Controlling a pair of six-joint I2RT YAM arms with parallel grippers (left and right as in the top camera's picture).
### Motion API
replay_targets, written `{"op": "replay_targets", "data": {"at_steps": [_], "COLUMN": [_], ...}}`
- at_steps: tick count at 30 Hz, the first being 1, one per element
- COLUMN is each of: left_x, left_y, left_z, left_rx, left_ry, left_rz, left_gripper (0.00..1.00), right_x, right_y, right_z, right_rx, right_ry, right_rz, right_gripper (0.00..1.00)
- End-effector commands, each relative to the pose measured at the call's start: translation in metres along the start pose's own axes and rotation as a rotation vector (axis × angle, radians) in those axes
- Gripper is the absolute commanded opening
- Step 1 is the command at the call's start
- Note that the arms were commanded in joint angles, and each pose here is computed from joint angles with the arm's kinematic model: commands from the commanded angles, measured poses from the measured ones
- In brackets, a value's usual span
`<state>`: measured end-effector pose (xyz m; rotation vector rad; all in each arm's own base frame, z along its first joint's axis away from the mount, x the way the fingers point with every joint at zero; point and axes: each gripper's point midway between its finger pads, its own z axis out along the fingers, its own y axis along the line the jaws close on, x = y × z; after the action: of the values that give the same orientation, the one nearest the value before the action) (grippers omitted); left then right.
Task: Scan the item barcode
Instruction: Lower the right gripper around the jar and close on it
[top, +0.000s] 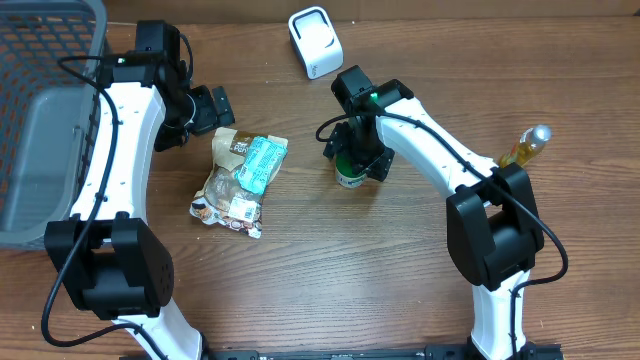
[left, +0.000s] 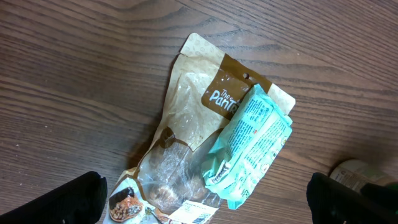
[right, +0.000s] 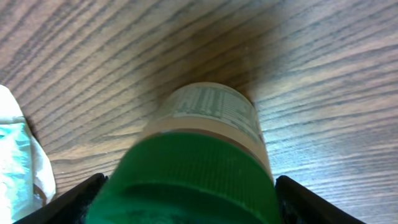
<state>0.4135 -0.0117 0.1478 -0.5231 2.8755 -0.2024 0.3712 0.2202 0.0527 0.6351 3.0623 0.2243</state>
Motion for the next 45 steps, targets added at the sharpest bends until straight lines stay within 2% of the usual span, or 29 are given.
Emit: {"op": "replay_targets", "data": {"at_steps": [1,7,10,12,15,22,27,30,32,33,35,45], "left_x": [0.003,0.003,0.003,0.003,0.003,0.003,0.003,0.003,0.003,0.003,0.003,0.003], "left_y": [0.002,0.002,0.002,0.002,0.002,0.002,0.002,0.002,0.002,0.002,0.002,0.002], "left_z": [0.004,0.004,0.004,0.004,0.004,0.004,0.004,0.004,0.004,0.004,0.004,0.004], "left_rx": [-0.01,-0.01,-0.01,-0.01,-0.01,-0.01,-0.01,-0.01,-0.01,-0.01,-0.01,-0.01], "left_ry": [0.012,0.012,0.012,0.012,0.012,0.012,0.012,0.012,0.012,0.012,0.012,0.012], "left_rz": [0.015,0.015,0.015,0.015,0.015,0.015,0.015,0.015,0.015,0.015,0.015,0.015], "left_gripper": [0.99,0.99,1.0,1.0,1.0,1.0,1.0,1.0,1.0,1.0,1.0,1.0], "right_x": [0.002,0.004,0.006,0.009,0.009,0.011,0.011,0.007,0.007,0.008,0.01,0.013], "right_y": [-0.002,-0.004,-0.002,0.001,0.001,-0.001,-0.006,-0.02,-0.026,-0.028,-0.03,-0.033], "right_z": [0.0,0.0,0.0,0.0,0.0,0.0,0.0,-0.001,-0.002,-0.002,-0.003,-0.003], "right_rx": [0.02,0.029,0.017,-0.003,-0.002,0.007,0.031,0.099,0.129,0.134,0.141,0.145], "right_ry": [-0.005,0.005,0.017,0.037,0.036,0.044,0.04,0.014,0.013,0.023,0.037,0.078], "right_rz": [-0.006,-0.09,-0.082,-0.083,-0.083,-0.083,-0.089,-0.089,-0.148,-0.21,-0.304,-0.652], "right_gripper": [0.81,0.78,0.8,0.86,0.85,0.7,0.7,0.66,0.63,0.56,0.52,0.53]}}
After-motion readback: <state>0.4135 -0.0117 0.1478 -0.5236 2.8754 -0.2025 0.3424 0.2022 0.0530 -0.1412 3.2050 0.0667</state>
